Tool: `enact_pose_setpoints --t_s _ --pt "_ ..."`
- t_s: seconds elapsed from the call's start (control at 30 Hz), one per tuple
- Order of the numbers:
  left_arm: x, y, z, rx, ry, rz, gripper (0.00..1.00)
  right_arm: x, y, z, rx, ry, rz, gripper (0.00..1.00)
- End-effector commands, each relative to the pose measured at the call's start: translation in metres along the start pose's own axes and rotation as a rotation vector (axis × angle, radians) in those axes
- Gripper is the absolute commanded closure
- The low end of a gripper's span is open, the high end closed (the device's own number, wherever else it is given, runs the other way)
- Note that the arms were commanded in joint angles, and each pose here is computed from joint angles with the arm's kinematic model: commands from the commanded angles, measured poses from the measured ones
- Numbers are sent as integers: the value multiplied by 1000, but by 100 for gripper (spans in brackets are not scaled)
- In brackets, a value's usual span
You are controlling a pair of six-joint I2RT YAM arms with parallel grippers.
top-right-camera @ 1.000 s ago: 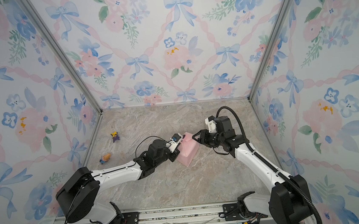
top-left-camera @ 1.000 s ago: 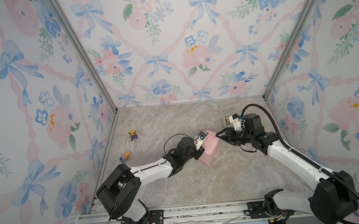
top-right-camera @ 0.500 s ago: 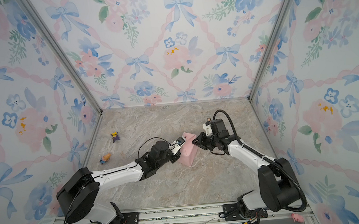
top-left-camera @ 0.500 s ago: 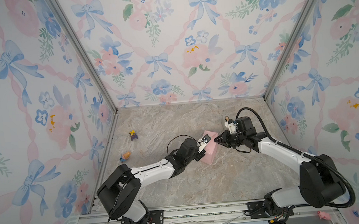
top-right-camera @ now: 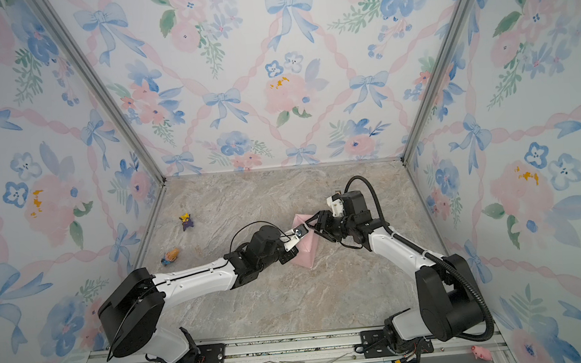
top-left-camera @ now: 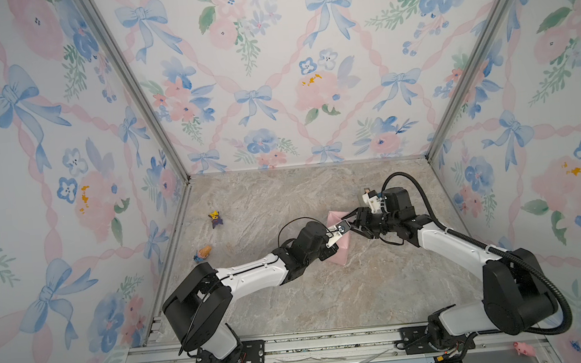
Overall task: Wrap a gift box in wrapping paper
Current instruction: Fold the wrapping paper for the gift box.
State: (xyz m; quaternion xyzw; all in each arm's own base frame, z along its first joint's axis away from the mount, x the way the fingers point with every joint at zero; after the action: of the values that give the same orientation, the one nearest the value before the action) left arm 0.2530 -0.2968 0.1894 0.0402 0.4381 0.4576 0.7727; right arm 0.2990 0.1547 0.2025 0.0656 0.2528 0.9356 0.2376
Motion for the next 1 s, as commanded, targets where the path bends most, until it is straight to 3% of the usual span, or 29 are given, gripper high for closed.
enact_pose_setpoints --t_s 0.0,0.43,0.97 --pt "8 -6 -12 57 -49 62 93 3 11 16 -78 -5 19 34" --pt "6 -8 -16 67 -70 76 92 9 9 5 251 63 8 32" --pt "4 -10 -23 77 -129 92 88 8 -10 9 263 88 48 33"
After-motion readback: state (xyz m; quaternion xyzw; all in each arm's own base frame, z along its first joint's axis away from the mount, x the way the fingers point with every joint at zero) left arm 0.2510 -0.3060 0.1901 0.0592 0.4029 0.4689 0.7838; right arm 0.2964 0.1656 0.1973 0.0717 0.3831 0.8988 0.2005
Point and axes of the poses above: each gripper's point midway between its finger pads, its own y axis back along the fingers, its own z axis along the line the jaws close on, x = y × z, the point moved 8 cm from there along y, back along the fingers, and after that the axes turned 14 degrees about -y, right-handed, at the moved point
